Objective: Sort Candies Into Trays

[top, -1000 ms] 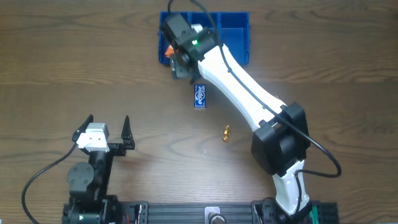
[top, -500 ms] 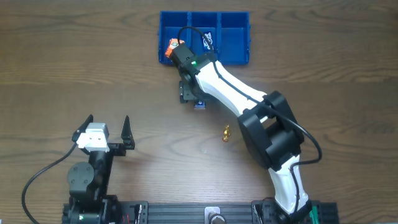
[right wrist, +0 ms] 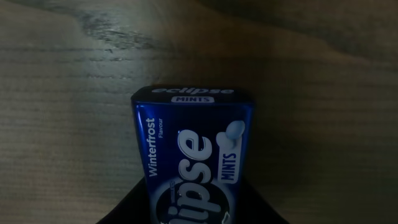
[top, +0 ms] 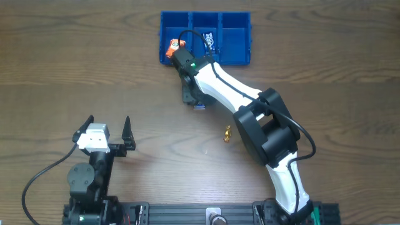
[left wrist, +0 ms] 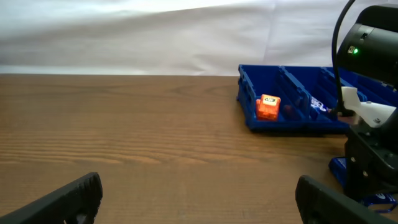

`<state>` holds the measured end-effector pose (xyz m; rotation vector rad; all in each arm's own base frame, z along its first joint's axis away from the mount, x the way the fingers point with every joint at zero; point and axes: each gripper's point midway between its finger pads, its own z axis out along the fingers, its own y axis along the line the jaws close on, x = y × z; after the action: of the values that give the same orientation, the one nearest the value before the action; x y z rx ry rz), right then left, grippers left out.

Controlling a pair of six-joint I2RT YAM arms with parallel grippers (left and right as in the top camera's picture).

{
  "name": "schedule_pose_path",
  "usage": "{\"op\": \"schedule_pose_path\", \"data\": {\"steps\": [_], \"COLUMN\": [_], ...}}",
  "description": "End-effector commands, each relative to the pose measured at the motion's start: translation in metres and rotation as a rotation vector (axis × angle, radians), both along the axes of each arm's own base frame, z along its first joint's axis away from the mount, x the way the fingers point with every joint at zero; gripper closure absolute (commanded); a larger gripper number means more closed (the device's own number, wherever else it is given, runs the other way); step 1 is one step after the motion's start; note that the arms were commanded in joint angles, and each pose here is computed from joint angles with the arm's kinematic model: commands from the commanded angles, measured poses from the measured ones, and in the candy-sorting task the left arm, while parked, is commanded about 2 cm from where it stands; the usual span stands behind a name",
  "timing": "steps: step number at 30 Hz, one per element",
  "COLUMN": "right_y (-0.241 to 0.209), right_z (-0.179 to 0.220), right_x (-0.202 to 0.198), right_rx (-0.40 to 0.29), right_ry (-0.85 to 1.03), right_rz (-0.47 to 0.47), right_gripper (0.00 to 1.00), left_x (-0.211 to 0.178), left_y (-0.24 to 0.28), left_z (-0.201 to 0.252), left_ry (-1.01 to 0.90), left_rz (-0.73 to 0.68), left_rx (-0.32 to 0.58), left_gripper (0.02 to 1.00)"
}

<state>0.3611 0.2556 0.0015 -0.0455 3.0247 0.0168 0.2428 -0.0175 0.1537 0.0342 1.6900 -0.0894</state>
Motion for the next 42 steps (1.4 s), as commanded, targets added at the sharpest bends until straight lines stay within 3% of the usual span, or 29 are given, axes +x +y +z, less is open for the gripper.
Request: {"op": "schedule_pose_path", "data": {"steps": [1,7,11,16,20,24,29,35,40,42], "right_y": [0.001,0.0,-0.026,-0.035,-0.039,-0.039,-0.029,-0.028,-0.026,-0.026], "right_z": [0.0,0.133,0.213,0.25,0.242,0.193,0.162,0.156,0.156,0.156], "right_x": [-0.002,0.017,0.051,0.11,0.153,0.183,0.196,0.199,0.199,0.199], "right_rx": [-0.003,0.108,0.055,0.045,0.027,0.036,0.071,0.072,0.073,0.074], "right_ry": [-0.001,-0.289,-0.495,-0.636,-0.678,-0.642,-0.615,-0.616,-0.616,-0.617], "right_rz": [-0.013,-0.023,-0.052,-0.008,-0.005,-0.015,-0.002,-0.002,0.0,0.0], "right_gripper": [0.785,0.825,0.822,0.836,0.838,0.833,0.831,0.807,0.741,0.606], "left_x": [0.0,0.0,0.0,0.0,0.0,0.0,0.0,0.0,0.0,0.0], "left_y": [-0.001,-0.001,-0.001,-0.001,-0.001,-0.001,-0.001,-0.001,-0.001,-0.001], "left_z": [-0.017,-0.017,-0.017,-0.017,-0.017,-0.017,-0.017,-0.017,-0.017,-0.017], "left_ry": [0.036,0.036,0.036,0.036,0.036,0.036,0.036,0.036,0.036,0.036], "left_rz": [-0.011,-0.011,-0.011,-0.011,-0.011,-0.011,-0.011,-0.011,-0.011,-0.011], "left_rx": [0.011,0.011,0.011,0.011,0.011,0.011,0.011,0.011,0.011,0.011], "left_gripper": [0.02,0.02,0.023,0.023,0.023,0.02,0.02,0.02,0.02,0.02]}}
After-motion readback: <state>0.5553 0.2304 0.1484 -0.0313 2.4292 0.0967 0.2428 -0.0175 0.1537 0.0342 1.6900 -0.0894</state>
